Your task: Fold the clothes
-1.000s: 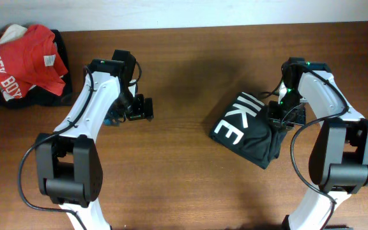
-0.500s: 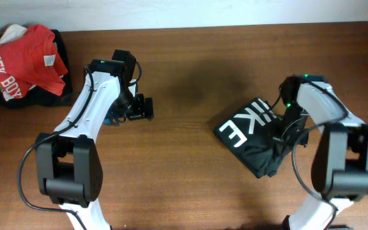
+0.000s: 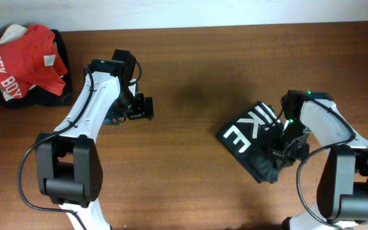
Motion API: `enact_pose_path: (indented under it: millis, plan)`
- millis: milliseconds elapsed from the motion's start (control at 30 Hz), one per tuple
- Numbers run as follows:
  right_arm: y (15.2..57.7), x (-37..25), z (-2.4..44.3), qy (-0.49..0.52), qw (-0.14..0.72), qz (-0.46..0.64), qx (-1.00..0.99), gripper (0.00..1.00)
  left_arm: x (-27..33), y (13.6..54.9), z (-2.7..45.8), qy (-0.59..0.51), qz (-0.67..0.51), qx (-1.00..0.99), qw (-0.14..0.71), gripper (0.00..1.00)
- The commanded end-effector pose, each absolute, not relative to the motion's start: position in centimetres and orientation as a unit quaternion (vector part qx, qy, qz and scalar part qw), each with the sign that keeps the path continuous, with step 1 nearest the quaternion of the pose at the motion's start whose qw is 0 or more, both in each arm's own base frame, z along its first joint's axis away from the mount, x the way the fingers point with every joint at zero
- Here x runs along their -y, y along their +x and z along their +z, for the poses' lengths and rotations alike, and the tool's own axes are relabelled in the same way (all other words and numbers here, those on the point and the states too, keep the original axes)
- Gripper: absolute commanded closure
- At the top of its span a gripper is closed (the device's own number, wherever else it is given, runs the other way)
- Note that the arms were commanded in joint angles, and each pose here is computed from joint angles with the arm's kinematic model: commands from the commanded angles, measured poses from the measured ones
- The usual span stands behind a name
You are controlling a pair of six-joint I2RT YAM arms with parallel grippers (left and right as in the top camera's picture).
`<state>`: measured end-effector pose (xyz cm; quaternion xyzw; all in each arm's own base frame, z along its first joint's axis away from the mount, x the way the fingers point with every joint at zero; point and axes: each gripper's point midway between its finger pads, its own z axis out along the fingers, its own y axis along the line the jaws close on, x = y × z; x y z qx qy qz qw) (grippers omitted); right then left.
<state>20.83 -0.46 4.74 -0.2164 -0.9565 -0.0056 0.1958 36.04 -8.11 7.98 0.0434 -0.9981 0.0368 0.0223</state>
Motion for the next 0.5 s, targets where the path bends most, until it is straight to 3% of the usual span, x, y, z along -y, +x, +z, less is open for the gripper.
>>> enact_pose_path:
  millis: [0, 33, 100, 167, 200, 267, 433, 467]
  plan:
    - [23.4, 2.4, 9.2, -0.23, 0.147, 0.043, 0.961, 0.87, 8.4, 36.0, 8.0, 0.037, 0.041, 0.998, 0.022, 0.01]
    - [23.5, 2.1, 10.2, -0.227, 0.147, 0.037, 0.962, 0.69, 8.4, 36.0, 8.0, 0.037, 0.041, 0.998, 0.022, 0.01]
    - [22.7, -0.5, 10.2, -0.166, 0.174, -0.025, 0.97, 0.6, 8.4, 36.0, 8.0, 0.037, 0.041, 0.998, 0.022, 0.01]
    - [22.7, -1.8, 10.2, -0.142, 0.173, -0.026, 0.974, 0.32, 8.4, 36.0, 8.0, 0.037, 0.041, 0.998, 0.021, 0.01]
    - [22.8, -2.4, 10.1, -0.129, 0.171, -0.024, 0.977, 0.25, 8.4, 36.0, 8.0, 0.037, 0.041, 0.998, 0.022, 0.01]
    - [22.7, -3.2, 9.3, -0.109, 0.167, -0.018, 0.98, 0.25, 8.4, 36.0, 8.0, 0.037, 0.041, 0.998, 0.022, 0.01]
    - [21.8, -3.4, 5.6, -0.117, 0.165, -0.02, 0.979, 0.6, 8.4, 35.9, 8.0, 0.037, 0.04, 0.998, 0.023, 0.01]
    - [21.9, -3.4, 5.3, -0.116, 0.162, -0.02, 0.98, 0.6, 8.4, 35.9, 8.0, 0.037, 0.04, 0.998, 0.024, 0.01]
